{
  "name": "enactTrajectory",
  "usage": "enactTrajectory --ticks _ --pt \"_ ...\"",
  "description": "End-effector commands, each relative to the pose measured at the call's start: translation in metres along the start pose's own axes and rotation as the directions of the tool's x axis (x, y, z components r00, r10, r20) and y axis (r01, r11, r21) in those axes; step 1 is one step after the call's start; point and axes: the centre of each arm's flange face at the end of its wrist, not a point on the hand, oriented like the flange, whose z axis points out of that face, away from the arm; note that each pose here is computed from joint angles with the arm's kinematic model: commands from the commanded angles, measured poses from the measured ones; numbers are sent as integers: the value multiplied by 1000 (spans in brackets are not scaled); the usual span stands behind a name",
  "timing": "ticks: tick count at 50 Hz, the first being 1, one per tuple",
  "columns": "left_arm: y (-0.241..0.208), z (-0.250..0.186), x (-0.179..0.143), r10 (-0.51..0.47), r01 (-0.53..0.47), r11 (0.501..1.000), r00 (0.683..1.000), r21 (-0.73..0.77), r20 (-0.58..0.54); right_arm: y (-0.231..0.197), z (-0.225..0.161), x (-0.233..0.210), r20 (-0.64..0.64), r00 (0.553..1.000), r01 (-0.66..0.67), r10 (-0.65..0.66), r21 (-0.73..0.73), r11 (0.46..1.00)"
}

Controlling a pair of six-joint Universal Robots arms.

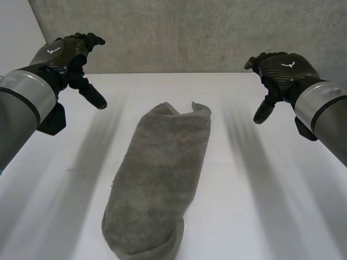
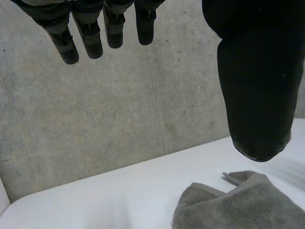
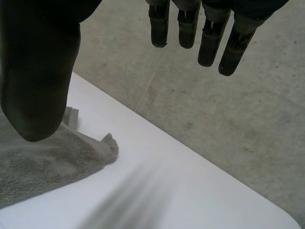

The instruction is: Fold the towel.

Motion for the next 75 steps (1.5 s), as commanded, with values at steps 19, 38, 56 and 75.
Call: enactTrajectory --ticks 19,38,56,75 --pt "97 -33 9 18 -26 962 999 -271 -33 71 89 -25 234 963 152 -135 -57 987" --pt "160 -75 17 30 -63 912 996 -404 -89 116 170 -35 277 907 299 -317 104 948" --pt "185 -99 35 42 -121 891 982 -438 -186 155 185 -68 316 847 393 -427 168 904" --pt "190 -104 39 60 -153 882 975 -445 -216 166 186 -75 350 824 397 -445 202 895"
